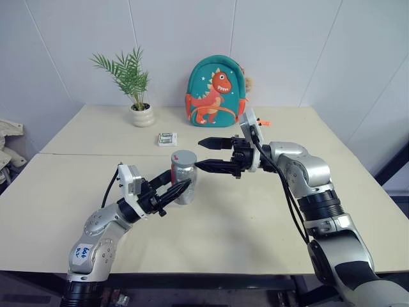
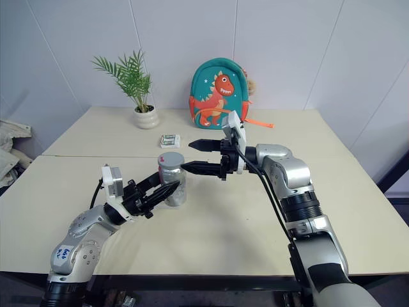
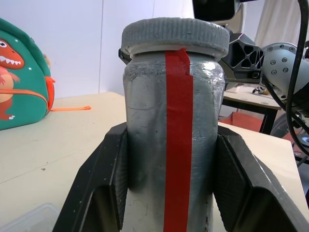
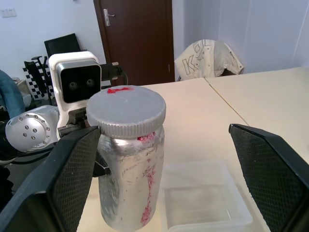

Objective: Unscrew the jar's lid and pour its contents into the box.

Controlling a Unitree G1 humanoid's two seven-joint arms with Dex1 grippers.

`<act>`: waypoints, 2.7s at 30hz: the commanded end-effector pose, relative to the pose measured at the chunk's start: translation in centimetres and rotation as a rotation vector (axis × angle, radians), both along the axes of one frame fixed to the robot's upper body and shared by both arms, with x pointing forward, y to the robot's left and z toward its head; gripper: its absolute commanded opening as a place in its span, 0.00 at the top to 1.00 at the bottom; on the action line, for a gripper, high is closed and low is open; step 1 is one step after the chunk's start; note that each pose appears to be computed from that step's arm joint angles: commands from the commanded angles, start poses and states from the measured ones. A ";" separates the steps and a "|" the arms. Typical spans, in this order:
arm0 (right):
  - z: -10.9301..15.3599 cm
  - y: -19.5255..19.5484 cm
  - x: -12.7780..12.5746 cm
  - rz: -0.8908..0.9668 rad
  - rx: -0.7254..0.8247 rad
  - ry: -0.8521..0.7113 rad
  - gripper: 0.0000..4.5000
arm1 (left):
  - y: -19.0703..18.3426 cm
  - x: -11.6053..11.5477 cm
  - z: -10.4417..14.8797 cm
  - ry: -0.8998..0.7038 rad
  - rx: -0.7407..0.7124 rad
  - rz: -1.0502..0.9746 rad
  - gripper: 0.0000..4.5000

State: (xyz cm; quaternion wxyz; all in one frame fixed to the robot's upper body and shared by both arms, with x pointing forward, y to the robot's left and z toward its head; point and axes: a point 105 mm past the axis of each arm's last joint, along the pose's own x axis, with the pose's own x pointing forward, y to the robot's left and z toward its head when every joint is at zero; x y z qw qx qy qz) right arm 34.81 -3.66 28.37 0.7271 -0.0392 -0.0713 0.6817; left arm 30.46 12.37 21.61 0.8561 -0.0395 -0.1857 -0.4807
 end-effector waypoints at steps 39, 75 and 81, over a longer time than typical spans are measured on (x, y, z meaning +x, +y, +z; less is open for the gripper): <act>1.4 3.7 -3.0 0.214 0.075 0.009 0.29 | -0.9 -0.8 1.3 -0.073 0.020 -0.063 0.56; -9.7 -16.5 7.7 -0.918 0.007 -0.111 0.43 | 0.5 -0.7 2.5 0.003 0.002 -0.042 0.56; -12.7 -18.1 8.0 -1.003 -0.026 -0.050 0.43 | 0.5 -0.4 2.7 0.024 0.012 -0.021 0.56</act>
